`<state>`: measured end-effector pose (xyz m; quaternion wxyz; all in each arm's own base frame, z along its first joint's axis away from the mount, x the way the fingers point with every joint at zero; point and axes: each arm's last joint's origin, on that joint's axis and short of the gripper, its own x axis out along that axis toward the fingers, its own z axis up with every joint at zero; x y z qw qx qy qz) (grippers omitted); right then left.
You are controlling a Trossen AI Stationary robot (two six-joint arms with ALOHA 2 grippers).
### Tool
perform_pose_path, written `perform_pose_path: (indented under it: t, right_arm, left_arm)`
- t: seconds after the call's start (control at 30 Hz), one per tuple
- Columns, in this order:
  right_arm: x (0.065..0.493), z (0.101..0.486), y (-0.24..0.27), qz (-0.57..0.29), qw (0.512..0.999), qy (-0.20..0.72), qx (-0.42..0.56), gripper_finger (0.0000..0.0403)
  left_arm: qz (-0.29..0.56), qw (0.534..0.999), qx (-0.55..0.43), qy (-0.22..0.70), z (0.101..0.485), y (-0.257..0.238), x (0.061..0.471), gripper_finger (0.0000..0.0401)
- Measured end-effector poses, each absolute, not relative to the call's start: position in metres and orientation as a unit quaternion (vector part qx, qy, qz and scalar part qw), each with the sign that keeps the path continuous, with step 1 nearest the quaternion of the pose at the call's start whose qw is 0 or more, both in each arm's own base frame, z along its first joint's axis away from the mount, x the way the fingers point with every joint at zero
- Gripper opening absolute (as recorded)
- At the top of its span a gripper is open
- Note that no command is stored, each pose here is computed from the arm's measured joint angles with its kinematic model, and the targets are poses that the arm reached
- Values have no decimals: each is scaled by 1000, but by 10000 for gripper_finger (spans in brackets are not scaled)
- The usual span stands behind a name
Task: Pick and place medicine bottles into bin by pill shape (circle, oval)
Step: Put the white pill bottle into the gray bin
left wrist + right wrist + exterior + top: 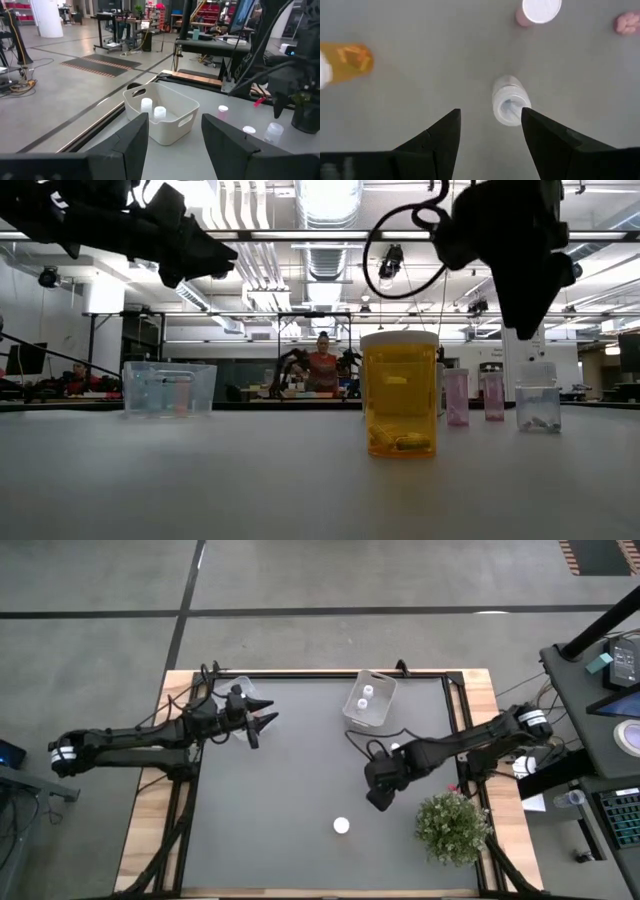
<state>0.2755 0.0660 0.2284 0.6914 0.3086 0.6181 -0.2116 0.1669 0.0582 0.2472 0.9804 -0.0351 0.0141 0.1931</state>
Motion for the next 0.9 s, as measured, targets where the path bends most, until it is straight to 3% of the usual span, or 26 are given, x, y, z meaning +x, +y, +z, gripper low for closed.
perform_pose_path:
  t: [0.9]
  right_arm:
    - [284,197,68,-249,657,659,267,201]
  left_arm:
    - [193,980,-33,14,247,58,167,169]
